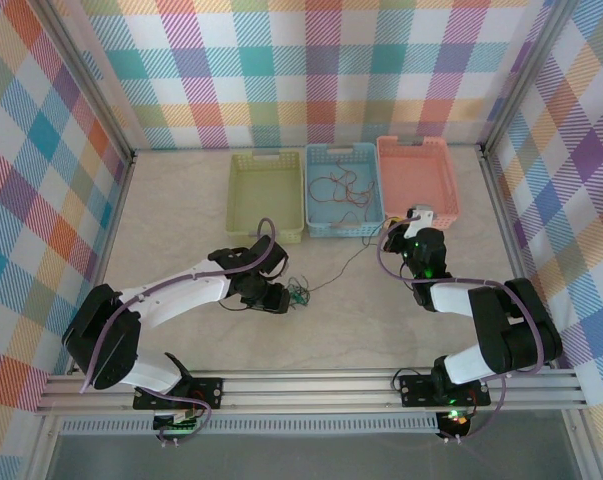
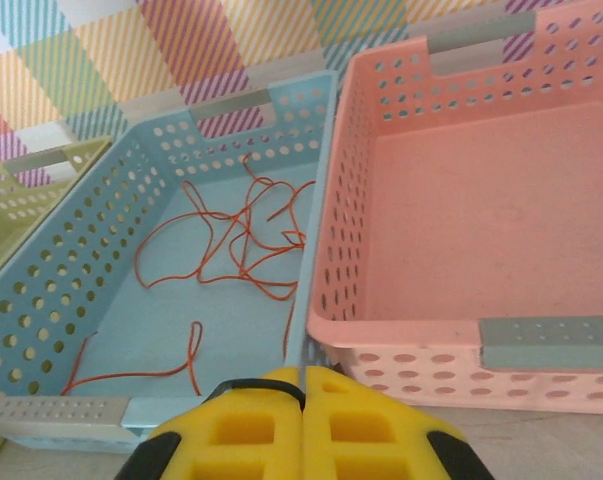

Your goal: Untangle the cables

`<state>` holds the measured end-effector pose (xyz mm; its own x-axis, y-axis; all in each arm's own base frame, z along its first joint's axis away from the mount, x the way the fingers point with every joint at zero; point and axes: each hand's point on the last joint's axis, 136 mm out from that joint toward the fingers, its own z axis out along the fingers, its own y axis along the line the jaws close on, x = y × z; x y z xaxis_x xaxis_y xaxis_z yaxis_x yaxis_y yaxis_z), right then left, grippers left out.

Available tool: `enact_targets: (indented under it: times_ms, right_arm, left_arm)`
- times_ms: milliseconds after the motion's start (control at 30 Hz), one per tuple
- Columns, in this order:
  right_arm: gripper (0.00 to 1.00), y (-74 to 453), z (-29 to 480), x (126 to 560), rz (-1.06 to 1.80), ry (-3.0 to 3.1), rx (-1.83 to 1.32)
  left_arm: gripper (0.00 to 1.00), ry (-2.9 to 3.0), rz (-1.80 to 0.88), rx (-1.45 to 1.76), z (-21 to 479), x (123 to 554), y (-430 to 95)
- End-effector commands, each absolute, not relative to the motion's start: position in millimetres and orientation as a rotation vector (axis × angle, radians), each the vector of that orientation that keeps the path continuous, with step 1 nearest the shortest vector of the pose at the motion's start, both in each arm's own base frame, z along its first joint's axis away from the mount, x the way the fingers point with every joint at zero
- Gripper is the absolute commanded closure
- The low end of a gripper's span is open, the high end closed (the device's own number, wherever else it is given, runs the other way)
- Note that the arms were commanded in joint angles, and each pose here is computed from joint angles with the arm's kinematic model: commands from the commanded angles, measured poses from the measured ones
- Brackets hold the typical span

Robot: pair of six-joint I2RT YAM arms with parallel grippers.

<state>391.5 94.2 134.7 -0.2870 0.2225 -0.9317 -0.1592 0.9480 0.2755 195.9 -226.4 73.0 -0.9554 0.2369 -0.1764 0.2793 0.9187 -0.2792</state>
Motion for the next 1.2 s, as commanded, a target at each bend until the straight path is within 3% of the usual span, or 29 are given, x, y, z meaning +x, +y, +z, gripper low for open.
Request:
enact_targets:
  times_ms: [0, 200, 367, 767, 1167]
  right_arm:
    - [1.0, 106, 153, 397, 0.453, 1.77, 0.014]
    - [1.0, 113, 151, 399, 0.483, 1.783, -0.01]
    - [1.0, 115, 150, 399, 0.491, 1.785, -0.017]
    - [1.0, 116, 150, 399, 0.498, 1.786, -0.023]
    - [1.0, 116, 151, 400, 0.499, 1.784, -0.023]
  left_arm:
    - [0.61, 2.924, -0.457, 0.403, 85, 203, -235]
    - [0.48, 2.753, -0.697, 0.462, 131, 230, -282]
    - [0.4, 2.729, -0.624, 0.529, 132, 260, -305]
    - [0.33, 2.736, -0.729, 0.673, 101, 295, -369]
    - [0.37, 2.819, -0.703, 0.698, 75, 306, -392]
